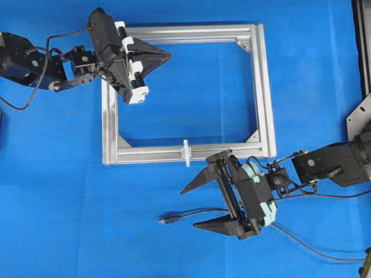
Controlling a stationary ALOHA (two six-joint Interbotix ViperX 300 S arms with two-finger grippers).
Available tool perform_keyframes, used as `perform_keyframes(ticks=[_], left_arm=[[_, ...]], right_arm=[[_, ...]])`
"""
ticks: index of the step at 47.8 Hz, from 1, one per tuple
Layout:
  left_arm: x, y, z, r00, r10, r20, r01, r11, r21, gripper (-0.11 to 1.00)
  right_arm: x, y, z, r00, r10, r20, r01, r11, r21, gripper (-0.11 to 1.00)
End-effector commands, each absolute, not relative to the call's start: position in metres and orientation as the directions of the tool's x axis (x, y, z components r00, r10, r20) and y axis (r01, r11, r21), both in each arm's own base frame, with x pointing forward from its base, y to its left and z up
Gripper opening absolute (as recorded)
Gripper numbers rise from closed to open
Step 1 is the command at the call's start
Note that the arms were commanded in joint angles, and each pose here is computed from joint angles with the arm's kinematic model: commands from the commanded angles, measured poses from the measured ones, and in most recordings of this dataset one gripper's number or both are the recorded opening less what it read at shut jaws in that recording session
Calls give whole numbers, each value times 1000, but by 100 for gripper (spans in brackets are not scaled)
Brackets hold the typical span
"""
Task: Insert the wire through the string loop located in the center.
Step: 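Open the right gripper and lower it over the black USB cable plug end, then close the right gripper on the cable just behind the USB plug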
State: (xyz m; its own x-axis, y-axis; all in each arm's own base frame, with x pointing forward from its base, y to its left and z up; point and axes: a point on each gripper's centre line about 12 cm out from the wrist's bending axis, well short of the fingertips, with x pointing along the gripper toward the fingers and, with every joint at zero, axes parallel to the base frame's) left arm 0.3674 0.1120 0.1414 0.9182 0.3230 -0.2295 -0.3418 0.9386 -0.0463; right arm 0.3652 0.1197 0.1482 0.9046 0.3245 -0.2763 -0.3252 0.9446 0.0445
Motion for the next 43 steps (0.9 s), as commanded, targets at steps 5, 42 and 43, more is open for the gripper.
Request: perform_keyframes(ticks=[5, 42, 43], left_arm=[[369, 112, 155, 927, 324, -189, -338, 940, -46, 0], [369, 113, 155, 926, 326, -192, -340, 939, -44, 0], [369, 113, 155, 926, 326, -191, -340, 939, -45, 0]], right_arm=[[369, 123, 155, 910, 322, -263, -318, 946, 59, 92], [374, 128, 81, 870, 237, -431, -194, 971, 142, 89], [374, 128, 80, 870, 236, -433, -192, 971, 142, 89]])
